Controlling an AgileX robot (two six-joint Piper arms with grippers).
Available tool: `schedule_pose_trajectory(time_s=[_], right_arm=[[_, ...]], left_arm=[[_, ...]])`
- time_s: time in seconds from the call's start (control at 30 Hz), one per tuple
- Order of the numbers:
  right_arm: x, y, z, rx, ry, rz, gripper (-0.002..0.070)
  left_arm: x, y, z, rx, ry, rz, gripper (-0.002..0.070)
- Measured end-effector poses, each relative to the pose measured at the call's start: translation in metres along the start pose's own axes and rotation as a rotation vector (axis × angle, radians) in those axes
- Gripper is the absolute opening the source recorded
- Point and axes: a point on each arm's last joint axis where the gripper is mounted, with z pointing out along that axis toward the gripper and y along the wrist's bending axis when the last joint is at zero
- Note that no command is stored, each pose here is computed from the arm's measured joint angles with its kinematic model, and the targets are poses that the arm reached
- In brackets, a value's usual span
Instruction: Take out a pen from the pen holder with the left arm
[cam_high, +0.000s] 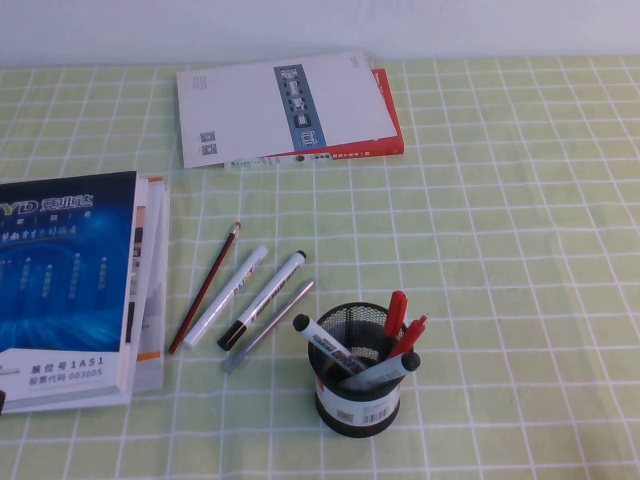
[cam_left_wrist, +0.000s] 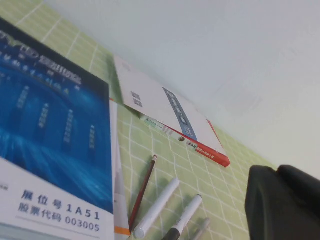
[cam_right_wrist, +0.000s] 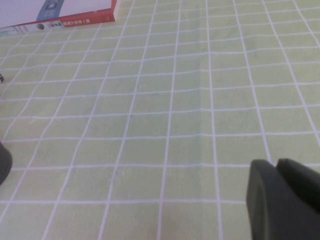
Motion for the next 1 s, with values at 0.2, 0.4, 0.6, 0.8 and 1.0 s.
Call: schedule_pose_trajectory(time_s=[0.2,0.4,0.6,0.8,1.0], right_arm=[[0.0,0.0,0.0,0.0,0.0,0.0,-0.0014],[0.0,0.0,0.0,0.0,0.0,0.0,-0.0014],[0.0,0.0,0.0,0.0,0.0,0.0,-0.0014],[0.0,0.0,0.0,0.0,0.0,0.0,-0.0014],[0.0,0.0,0.0,0.0,0.0,0.0,-0.0014]], left_arm=[[-0.028,-0.028,0.007,0.022,0.129,0.13,-0.0002],[-0.046,-0.046,0.029,0.024,0.327,0.228,-0.0002],[-0.06,-0.058,0.049,0.066,0.435,0.345,-0.0002],[-0.058,-0.057,0.065,0.095,0.491,0.38,-0.0002],[-0.054,-0.057,0.074,0.147,0.521,0.411,-0.0002]])
